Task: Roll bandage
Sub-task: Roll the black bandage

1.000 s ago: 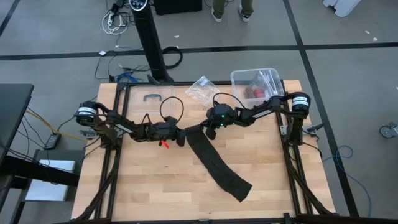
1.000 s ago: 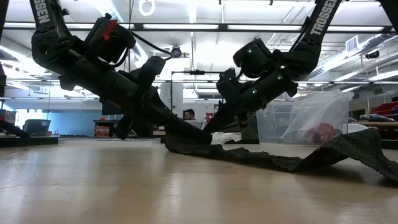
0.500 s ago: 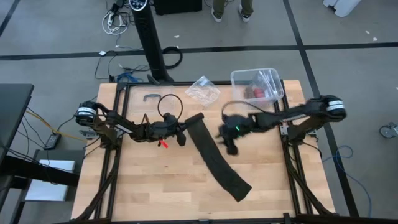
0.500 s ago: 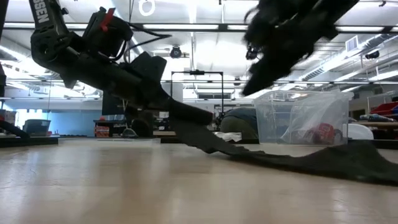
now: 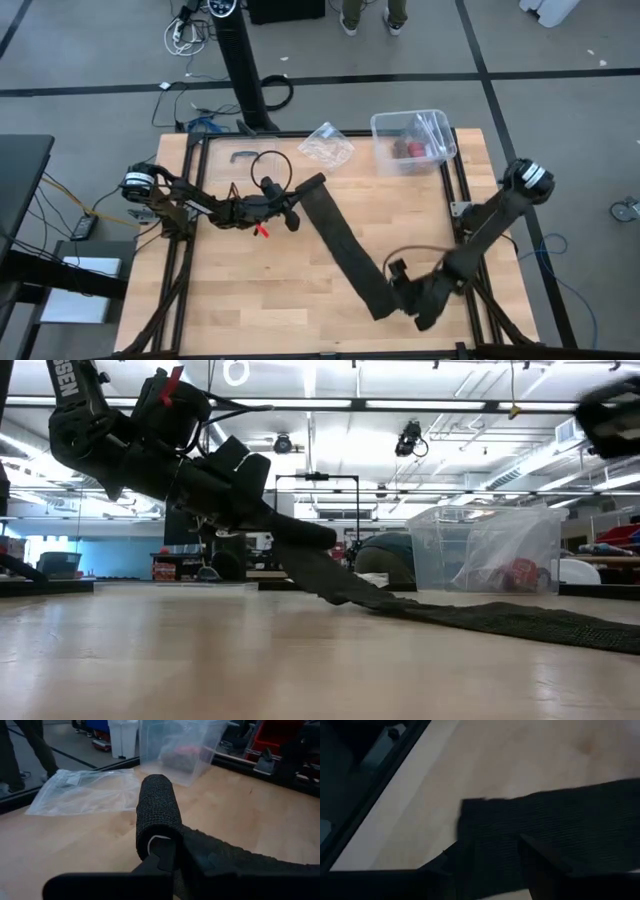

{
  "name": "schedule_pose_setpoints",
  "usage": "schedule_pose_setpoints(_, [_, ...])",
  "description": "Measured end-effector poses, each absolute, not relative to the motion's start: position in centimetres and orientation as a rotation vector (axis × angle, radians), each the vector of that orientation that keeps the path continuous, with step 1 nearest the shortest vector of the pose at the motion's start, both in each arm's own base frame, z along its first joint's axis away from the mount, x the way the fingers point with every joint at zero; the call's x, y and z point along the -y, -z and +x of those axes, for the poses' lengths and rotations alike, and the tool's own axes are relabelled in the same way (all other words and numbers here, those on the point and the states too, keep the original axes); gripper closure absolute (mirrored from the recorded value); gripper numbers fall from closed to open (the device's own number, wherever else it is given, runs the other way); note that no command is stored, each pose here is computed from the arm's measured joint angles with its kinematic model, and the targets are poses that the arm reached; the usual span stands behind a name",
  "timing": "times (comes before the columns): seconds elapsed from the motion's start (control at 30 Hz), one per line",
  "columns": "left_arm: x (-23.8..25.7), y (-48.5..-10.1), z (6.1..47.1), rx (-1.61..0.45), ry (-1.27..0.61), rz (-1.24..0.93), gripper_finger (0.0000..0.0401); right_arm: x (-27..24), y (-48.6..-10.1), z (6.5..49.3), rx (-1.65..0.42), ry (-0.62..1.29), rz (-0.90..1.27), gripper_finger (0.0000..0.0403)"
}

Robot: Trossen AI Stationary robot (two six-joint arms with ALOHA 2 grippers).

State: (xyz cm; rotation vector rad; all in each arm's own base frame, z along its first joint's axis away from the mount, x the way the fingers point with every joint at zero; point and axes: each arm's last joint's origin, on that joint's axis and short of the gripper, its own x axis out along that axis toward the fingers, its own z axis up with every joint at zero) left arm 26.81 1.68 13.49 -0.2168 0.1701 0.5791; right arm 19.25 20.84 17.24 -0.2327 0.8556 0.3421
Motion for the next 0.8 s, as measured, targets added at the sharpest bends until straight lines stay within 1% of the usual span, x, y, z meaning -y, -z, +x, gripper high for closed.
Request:
schedule_pose_setpoints(0.23, [-1.7,-13.5,26.8,-0.172,-0.589,-0.211,0.0383,-23.8,-14.8,20.0,-0.929,-0.340,-0.283,0.0253])
schedule_pose_setpoints(0.43, [-1.7,-13.5,26.8,-0.173,-0.596,-0.210,0.0383,-24.4,-13.3,20.5,-0.968,-0.325,-0.311,0.0278])
schedule_pose_setpoints(0.57, [-1.7,-13.5,26.8,-0.174,-0.596,-0.209,0.0383,-24.5,-12.8,20.5,-0.978,-0.323,-0.313,0.0310])
schedule_pose_setpoints(0.77, [-1.7,-13.4,26.8,-0.184,-0.595,-0.185,0.0383,-24.5,-12.8,20.5,-0.981,-0.325,-0.311,0.0386])
schedule_pose_setpoints(0.8, [-1.7,-13.4,26.8,-0.185,-0.595,-0.181,0.0383,-24.5,-12.8,20.5,-0.980,-0.325,-0.310,0.0394])
